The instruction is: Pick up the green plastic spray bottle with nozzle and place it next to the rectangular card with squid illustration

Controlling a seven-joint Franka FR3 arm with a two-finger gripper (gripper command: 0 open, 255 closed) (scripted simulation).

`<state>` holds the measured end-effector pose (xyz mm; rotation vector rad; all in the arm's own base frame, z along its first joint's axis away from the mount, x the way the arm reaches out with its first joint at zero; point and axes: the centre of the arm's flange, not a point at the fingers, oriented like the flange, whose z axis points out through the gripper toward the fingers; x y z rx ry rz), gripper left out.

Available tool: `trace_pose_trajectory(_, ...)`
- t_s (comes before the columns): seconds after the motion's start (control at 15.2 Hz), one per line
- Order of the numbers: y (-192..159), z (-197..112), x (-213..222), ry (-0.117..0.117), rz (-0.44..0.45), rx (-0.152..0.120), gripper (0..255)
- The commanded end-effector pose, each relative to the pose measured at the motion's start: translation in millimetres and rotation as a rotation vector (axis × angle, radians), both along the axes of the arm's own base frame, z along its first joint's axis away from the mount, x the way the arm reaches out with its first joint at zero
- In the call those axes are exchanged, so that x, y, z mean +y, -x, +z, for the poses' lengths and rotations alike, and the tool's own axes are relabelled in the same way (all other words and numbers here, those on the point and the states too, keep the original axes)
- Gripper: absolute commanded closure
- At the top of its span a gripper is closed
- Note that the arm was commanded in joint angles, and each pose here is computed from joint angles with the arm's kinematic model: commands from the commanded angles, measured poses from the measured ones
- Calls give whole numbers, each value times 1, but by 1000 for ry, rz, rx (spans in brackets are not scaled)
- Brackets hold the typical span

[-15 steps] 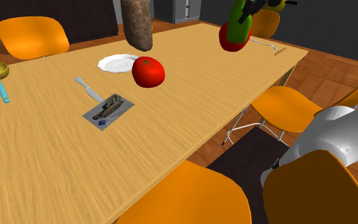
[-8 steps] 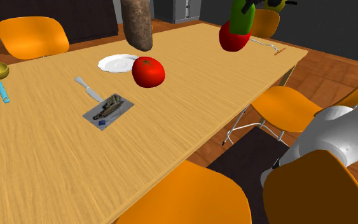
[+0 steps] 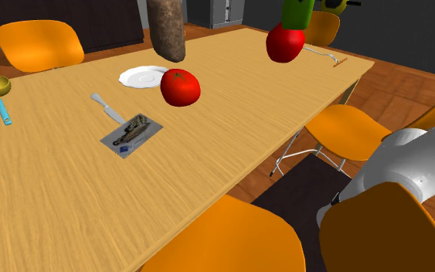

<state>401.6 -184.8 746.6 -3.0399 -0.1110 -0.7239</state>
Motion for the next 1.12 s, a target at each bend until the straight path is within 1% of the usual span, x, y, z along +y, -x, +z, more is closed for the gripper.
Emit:
trace_pose_trajectory(0.0,0,10,-1,0,0,0,255)
trace_pose_trajectory(1.06,0,95,-1,0,0,0,255)
